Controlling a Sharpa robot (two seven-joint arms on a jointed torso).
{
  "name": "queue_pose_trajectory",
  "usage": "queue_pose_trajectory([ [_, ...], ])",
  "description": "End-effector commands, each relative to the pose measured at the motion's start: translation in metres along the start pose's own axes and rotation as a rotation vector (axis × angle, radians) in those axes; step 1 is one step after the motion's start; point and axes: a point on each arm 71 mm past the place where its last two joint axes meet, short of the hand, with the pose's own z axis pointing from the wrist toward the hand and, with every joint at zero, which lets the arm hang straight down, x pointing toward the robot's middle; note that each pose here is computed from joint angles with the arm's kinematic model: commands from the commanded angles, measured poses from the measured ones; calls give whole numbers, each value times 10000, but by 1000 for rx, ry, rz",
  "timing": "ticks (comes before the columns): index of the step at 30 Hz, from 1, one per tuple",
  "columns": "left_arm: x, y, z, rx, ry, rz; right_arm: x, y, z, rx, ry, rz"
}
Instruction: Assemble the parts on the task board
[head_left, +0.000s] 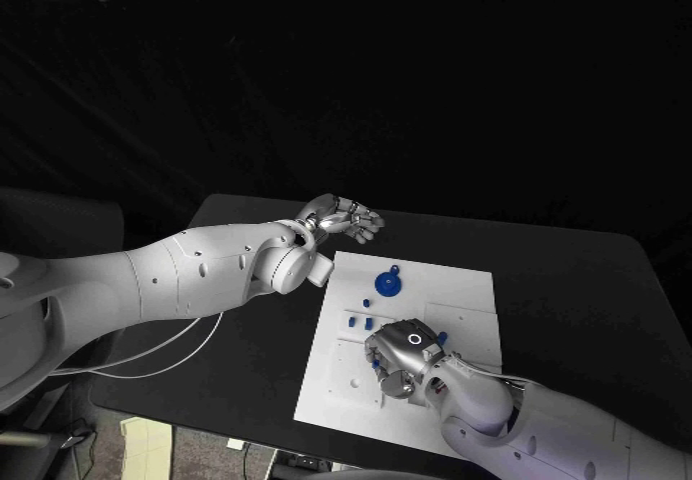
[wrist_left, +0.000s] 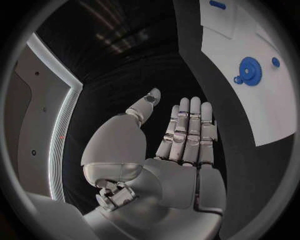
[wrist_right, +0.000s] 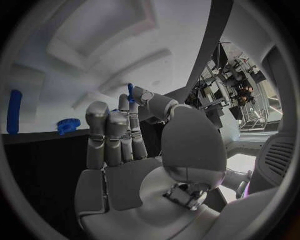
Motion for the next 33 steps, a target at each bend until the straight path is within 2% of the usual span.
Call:
queue_pose_trajectory([
  [1, 9, -18, 3, 6, 1, -7, 25, 19, -12, -9, 0, -9],
  [18, 16, -18, 6, 3, 5, -8, 28, 14, 0, 0, -6, -16],
  [25, 44, -21, 3, -2, 14, -12, 58, -22, 14, 10, 12, -26],
  [33, 27, -13, 9, -7, 10, -10, 67, -18, 23, 9, 21, -28],
])
